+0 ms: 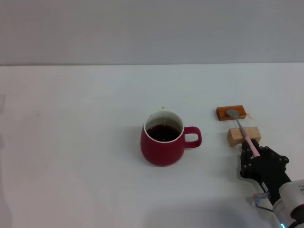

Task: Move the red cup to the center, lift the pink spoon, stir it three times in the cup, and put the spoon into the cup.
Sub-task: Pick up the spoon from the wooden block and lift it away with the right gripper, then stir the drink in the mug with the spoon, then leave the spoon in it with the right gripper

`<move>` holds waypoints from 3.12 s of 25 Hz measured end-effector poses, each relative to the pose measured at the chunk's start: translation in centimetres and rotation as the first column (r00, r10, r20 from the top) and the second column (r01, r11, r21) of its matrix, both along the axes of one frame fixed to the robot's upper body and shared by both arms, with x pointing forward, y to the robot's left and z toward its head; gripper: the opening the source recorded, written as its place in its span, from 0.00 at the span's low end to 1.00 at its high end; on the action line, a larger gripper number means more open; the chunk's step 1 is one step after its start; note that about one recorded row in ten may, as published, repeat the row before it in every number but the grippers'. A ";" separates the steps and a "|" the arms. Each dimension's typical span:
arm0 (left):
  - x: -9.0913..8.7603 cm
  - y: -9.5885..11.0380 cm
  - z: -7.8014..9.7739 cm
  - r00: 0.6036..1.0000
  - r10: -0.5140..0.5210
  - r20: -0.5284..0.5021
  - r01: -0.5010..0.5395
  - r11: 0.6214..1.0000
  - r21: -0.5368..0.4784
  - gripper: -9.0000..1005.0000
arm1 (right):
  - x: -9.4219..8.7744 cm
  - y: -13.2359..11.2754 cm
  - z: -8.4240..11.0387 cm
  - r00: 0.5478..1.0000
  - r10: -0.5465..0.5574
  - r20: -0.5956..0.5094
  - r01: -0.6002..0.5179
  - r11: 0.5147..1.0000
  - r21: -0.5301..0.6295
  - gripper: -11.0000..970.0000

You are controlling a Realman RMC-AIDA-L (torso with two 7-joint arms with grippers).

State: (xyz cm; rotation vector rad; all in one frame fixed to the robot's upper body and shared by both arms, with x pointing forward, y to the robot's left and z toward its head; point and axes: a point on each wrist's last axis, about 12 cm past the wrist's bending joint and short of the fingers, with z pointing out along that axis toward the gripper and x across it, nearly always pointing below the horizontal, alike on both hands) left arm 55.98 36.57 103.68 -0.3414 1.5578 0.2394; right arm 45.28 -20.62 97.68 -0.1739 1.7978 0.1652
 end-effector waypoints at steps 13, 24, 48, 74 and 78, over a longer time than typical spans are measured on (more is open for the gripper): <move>-0.1 -0.1 -0.1 1.000 0.000 -0.002 0.000 1.000 -0.002 0.84 | -0.1 -0.2 -0.1 1.000 -0.002 0.003 0.002 1.000 -0.017 0.16; 0.0 -0.2 -0.1 1.000 -0.002 -0.001 0.002 1.000 -0.002 0.84 | -0.3 -0.2 1.1 0.995 -0.035 0.090 0.034 0.999 0.009 0.16; -0.2 0.0 -0.2 1.000 0.001 -0.010 -0.001 1.000 -0.001 0.84 | 0.8 1.4 8.7 0.916 -0.128 0.380 0.072 0.985 0.159 0.16; -0.3 -0.3 0.0 1.000 0.007 0.025 -0.007 1.000 -0.010 0.84 | 2.8 -1.2 14.4 0.766 -0.051 0.641 -0.202 0.927 0.316 0.16; -0.3 -0.4 0.0 1.000 0.012 0.029 -0.011 1.000 -0.013 0.85 | 4.9 -1.7 14.9 0.788 0.001 0.616 -0.251 0.914 0.318 0.16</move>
